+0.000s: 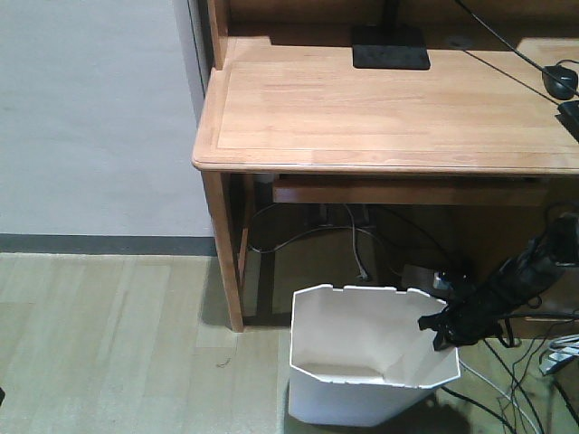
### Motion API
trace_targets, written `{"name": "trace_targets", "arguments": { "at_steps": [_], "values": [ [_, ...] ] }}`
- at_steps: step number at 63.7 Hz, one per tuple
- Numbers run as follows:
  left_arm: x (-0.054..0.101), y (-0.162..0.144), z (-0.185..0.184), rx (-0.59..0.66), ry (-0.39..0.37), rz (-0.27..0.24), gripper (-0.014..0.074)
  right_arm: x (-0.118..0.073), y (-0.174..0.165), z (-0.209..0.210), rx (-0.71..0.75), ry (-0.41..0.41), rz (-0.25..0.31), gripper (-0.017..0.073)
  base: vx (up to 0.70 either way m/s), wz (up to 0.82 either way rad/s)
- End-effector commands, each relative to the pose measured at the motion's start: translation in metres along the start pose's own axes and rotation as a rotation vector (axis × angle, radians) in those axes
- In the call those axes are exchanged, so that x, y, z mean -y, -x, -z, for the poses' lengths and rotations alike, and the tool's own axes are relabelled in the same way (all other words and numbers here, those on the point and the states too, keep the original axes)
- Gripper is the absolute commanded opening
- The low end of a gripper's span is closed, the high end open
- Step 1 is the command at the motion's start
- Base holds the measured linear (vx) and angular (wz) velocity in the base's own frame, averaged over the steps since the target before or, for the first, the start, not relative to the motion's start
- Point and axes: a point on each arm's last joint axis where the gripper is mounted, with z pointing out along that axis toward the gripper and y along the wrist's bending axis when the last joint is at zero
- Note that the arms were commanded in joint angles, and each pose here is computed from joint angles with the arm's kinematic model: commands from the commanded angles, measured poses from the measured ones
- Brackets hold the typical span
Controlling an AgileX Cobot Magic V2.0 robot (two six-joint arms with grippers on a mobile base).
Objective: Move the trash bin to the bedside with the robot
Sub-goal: 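Close the right gripper on the bin rim and lift it slightly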
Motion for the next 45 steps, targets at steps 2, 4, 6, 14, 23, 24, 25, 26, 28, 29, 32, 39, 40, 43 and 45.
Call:
{"name": "trace_targets", "arguments": {
  "at_steps": [2,4,6,14,23,24,25,26,28,29,32,39,40,43,45],
  "values": [
    [0.000,0.001,-0.001,0.065,-0.008,0.006,-0.0006,-0.017,0.016,0.058,0.076,0.126,0.023,-0.0006,0.00,0.00],
    [0.000,0.001,-0.001,0.065,-0.008,0.006,-0.0006,-0.021,0.014,0.063,0.078,0.139,0.049,-0.0006,0.00,0.00],
    [0.000,0.001,-0.001,0.065,-0.008,0.006,-0.0006,-0.024,0.012,0.069,0.080,0.146,0.061,-0.0006,0.00,0.00],
    [0.000,0.001,-0.001,0.065,-0.008,0.006,-0.0006,-0.036,0.004,0.094,0.094,0.175,0.115,-0.0006,0.00,0.00],
    [0.000,0.001,-0.001,0.065,-0.008,0.006,-0.0006,-0.051,-0.008,0.122,0.102,0.198,0.160,-0.0005,0.00,0.00],
    [0.000,0.001,-0.001,0.065,-0.008,0.006,-0.0006,-0.052,-0.008,0.127,0.108,0.198,0.164,-0.0005,0.00,0.00],
    [0.000,0.001,-0.001,0.065,-0.008,0.006,-0.0006,-0.054,-0.011,0.129,0.103,0.203,0.162,-0.0005,0.00,0.00],
    [0.000,0.001,-0.001,0.065,-0.008,0.006,-0.0006,-0.056,-0.012,0.130,0.102,0.206,0.162,-0.0005,0.00,0.00],
    [0.000,0.001,-0.001,0.065,-0.008,0.006,-0.0006,-0.059,-0.015,0.135,0.107,0.212,0.165,-0.0005,0.00,0.00],
    [0.000,0.001,-0.001,0.065,-0.008,0.006,-0.0006,-0.061,-0.017,0.139,0.110,0.214,0.164,-0.0005,0.00,0.00],
    [0.000,0.001,-0.001,0.065,-0.008,0.006,-0.0006,-0.065,-0.021,0.144,0.118,0.223,0.153,-0.0005,0.00,0.00],
    [0.000,0.001,-0.001,0.065,-0.008,0.006,-0.0006,-0.072,-0.027,0.155,0.129,0.236,0.134,-0.0005,0.00,0.00],
    [0.000,0.001,-0.001,0.065,-0.008,0.006,-0.0006,-0.072,-0.027,0.156,0.130,0.238,0.134,-0.0005,0.00,0.00],
    [0.000,0.001,-0.001,0.065,-0.008,0.006,-0.0006,-0.074,-0.028,0.159,0.125,0.253,0.131,-0.0005,0.00,0.00],
    [0.000,0.001,-0.001,0.065,-0.008,0.006,-0.0006,-0.076,-0.028,0.161,0.118,0.273,0.131,-0.0005,0.00,0.00]
  ]
}}
